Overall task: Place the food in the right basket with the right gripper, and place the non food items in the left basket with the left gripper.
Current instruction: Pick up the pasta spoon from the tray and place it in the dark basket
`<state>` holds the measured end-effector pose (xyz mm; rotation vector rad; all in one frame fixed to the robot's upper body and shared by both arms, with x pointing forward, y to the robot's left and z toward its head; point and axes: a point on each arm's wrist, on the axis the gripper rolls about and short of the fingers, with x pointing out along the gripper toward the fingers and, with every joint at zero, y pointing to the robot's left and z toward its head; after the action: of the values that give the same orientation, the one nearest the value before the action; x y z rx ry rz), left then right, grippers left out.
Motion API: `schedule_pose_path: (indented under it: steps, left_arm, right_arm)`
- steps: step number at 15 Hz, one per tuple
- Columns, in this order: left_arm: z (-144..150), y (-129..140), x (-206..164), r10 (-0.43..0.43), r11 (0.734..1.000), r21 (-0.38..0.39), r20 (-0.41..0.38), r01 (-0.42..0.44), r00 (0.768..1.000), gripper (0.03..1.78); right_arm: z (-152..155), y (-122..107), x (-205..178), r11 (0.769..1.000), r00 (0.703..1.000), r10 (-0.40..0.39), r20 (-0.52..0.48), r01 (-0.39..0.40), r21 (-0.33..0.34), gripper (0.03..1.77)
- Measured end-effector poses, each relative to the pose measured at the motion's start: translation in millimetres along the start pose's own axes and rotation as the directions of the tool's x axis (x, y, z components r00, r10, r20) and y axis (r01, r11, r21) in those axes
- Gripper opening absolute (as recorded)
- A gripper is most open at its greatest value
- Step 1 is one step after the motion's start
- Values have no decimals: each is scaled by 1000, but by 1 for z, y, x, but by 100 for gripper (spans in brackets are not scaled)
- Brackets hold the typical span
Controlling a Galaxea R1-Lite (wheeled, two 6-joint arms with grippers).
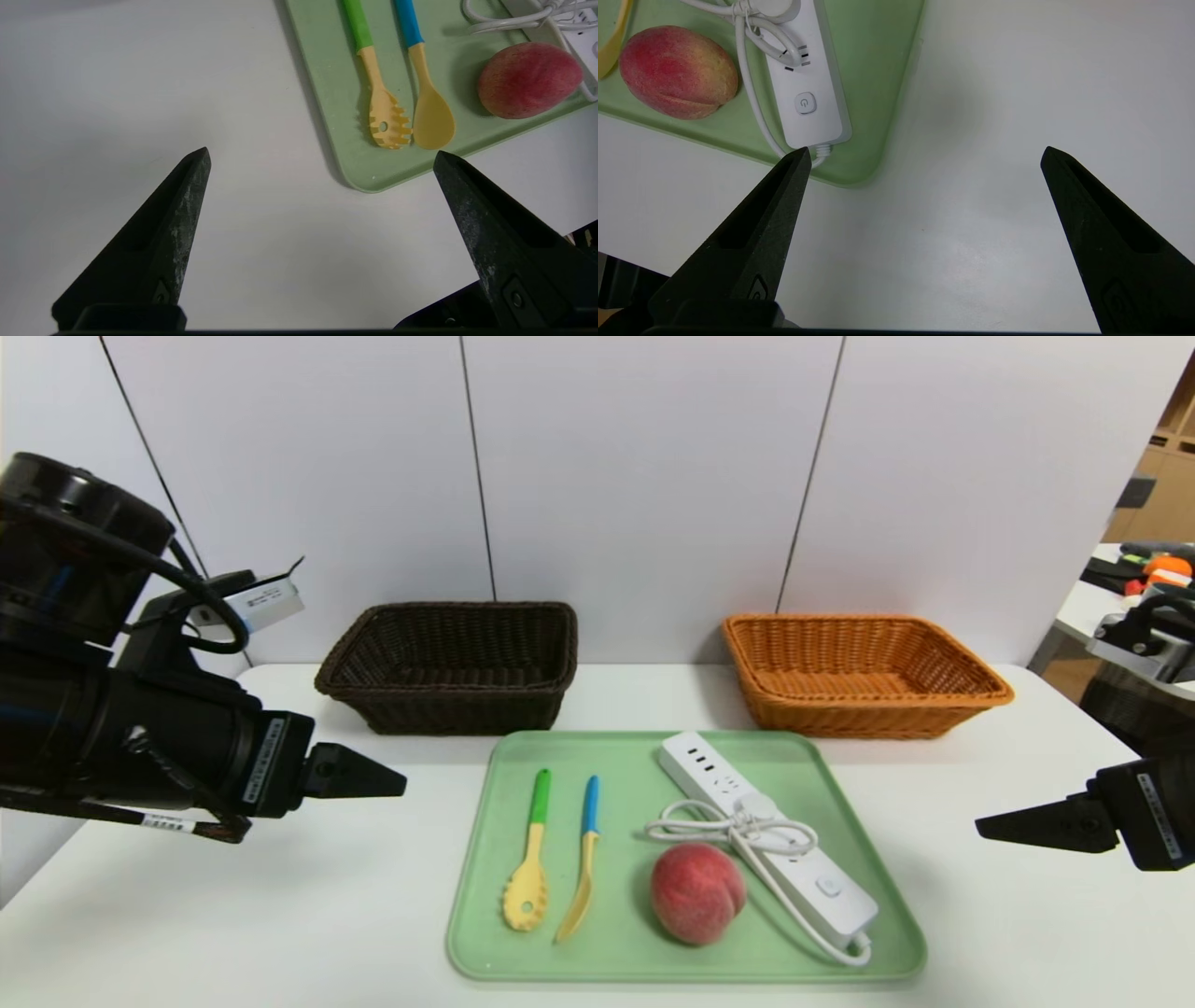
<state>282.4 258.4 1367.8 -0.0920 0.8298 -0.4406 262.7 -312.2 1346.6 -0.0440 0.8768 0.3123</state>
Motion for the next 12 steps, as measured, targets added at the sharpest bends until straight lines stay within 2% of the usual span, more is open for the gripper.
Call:
schedule_pose_path:
  steps: [6, 9, 12]
  left_arm:
    - [22, -37, 20, -100, 992, -81, -19, 98, 995, 169]
    - [25, -47, 30, -114, 990, -86, -37, 111, 993, 169]
    - [32, -58, 46, -88, 986, -144, -35, 82, 996, 169]
  right_arm:
    - [3, 6, 7, 1000, 999, 26, -21, -26, -3, 170]
    - [4, 6, 6, 1000, 1000, 26, -17, -27, -3, 170]
    - [4, 6, 7, 1000, 999, 28, -17, -28, 12, 170]
